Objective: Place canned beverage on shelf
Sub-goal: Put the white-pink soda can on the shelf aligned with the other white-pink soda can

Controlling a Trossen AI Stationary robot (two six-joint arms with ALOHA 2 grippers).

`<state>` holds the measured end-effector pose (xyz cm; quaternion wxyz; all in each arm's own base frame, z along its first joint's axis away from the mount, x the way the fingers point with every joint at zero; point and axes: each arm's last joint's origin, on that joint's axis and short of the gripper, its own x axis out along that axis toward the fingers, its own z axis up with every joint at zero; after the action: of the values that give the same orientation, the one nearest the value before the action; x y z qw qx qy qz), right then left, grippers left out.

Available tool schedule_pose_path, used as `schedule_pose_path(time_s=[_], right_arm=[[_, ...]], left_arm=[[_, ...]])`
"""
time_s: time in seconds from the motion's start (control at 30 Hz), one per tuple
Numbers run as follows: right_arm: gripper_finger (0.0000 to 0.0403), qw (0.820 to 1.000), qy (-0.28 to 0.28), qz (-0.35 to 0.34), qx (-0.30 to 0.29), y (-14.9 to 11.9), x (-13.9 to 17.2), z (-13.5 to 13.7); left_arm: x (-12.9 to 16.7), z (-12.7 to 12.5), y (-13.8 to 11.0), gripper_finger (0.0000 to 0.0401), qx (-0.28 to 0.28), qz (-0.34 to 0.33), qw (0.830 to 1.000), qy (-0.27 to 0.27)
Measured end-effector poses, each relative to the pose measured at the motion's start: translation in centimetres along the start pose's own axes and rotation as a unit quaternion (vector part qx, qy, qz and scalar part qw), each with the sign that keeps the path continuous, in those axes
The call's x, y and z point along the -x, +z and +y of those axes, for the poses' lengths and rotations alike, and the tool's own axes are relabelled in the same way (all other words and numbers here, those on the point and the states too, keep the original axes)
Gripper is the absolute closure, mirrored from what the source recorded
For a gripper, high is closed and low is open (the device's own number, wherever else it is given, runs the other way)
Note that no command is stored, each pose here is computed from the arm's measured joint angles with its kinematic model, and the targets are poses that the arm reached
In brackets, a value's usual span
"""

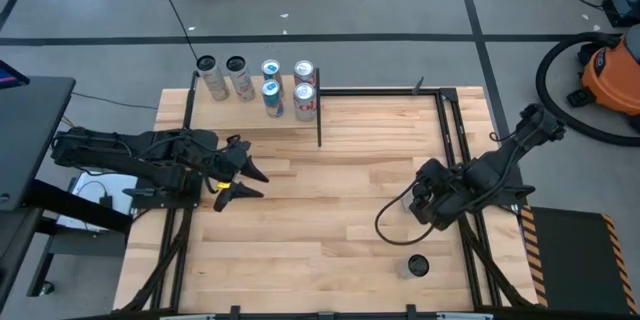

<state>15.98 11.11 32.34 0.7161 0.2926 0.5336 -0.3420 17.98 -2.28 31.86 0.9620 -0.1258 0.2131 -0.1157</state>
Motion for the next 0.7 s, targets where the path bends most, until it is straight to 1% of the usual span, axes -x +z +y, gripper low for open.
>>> schedule_pose_path(time_s=[0.2, 0.37, 0.6, 0.7], right_arm=[[0.0058, 1.0, -0.026, 0.003, 0.006, -0.4, -1.6, -0.3], [0.0058, 0.999, -0.045, 0.003, -0.002, -0.5, -2.5, -0.5], [0.0058, 0.999, -0.03, -0.002, -0.01, -0.2, -4.0, -0.1], [0.0058, 0.999, -0.044, -0.001, -0.017, 0.0, -4.8, -0.3]], left_arm=[[0.0, 0.1, 0.0, 0.0195, 0.0, -0.005, 1.0, 0.019], [0.0, 0.1, 0.0, 0.0195, 0.0, -0.005, 1.0, 0.02], [0.0, 0.1, 0.0, 0.0195, 0.0, -0.005, 1.0, 0.02], [0.0, 0.1, 0.0, 0.0195, 0.0, -0.005, 1.0, 0.02]])
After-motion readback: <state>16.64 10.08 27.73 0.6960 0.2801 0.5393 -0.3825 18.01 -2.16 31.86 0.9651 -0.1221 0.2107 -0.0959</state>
